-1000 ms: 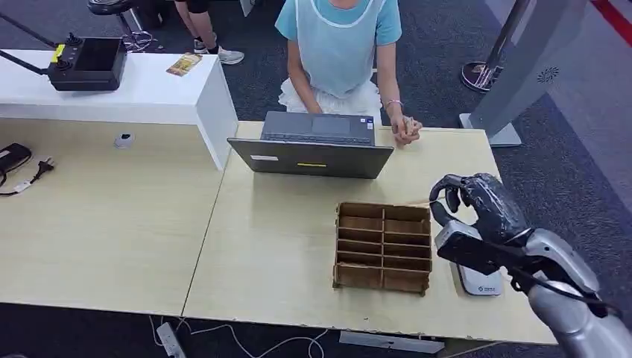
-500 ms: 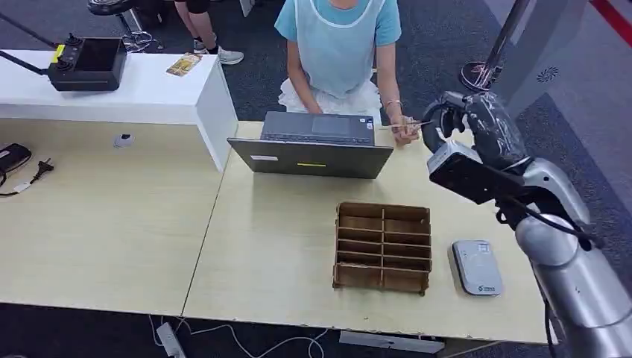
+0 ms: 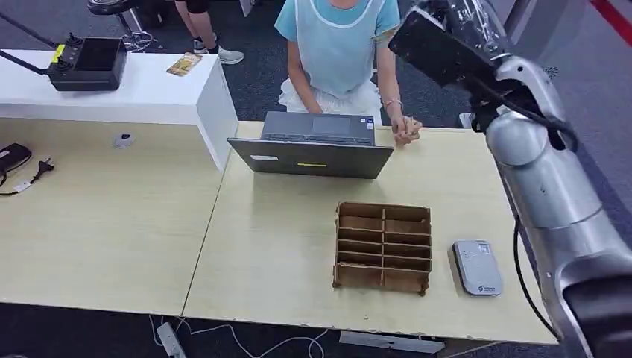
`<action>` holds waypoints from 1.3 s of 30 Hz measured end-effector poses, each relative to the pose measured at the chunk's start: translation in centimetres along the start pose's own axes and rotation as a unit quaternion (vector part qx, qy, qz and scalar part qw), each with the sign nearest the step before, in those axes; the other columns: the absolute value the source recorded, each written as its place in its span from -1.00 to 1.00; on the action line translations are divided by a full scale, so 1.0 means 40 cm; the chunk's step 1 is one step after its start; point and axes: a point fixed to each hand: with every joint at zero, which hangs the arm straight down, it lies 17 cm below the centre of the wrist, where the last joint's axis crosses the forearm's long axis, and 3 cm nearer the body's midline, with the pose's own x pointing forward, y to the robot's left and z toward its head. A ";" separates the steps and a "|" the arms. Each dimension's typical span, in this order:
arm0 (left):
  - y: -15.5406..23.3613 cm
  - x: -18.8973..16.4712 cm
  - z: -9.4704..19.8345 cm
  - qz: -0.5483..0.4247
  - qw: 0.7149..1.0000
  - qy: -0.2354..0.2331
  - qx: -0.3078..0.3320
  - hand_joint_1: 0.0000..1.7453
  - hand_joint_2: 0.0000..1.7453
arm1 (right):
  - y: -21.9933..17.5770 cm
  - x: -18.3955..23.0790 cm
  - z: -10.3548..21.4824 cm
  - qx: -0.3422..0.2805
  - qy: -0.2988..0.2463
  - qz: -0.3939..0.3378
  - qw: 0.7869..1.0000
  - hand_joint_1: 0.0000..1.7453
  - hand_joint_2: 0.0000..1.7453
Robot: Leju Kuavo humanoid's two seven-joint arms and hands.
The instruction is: Pass the card to the sensor for recognition and then transmit it.
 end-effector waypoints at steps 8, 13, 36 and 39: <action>0.007 0.010 -0.002 -0.024 1.000 -0.008 -0.001 -1.00 -1.00 | 0.023 -0.041 -0.104 0.031 0.052 0.028 0.998 1.00 1.00; 0.009 0.018 -0.002 -0.035 0.999 -0.013 -0.001 -1.00 -1.00 | 0.036 -0.073 -0.142 0.049 0.083 0.041 0.994 1.00 1.00; 0.020 0.023 -0.005 -0.046 0.999 -0.018 0.001 -1.00 -1.00 | 0.119 -0.321 -0.096 0.114 0.216 0.104 0.964 1.00 1.00; 0.020 0.024 -0.005 -0.047 0.999 -0.019 0.001 -1.00 -1.00 | 0.124 -0.336 -0.088 0.118 0.223 0.105 0.962 1.00 1.00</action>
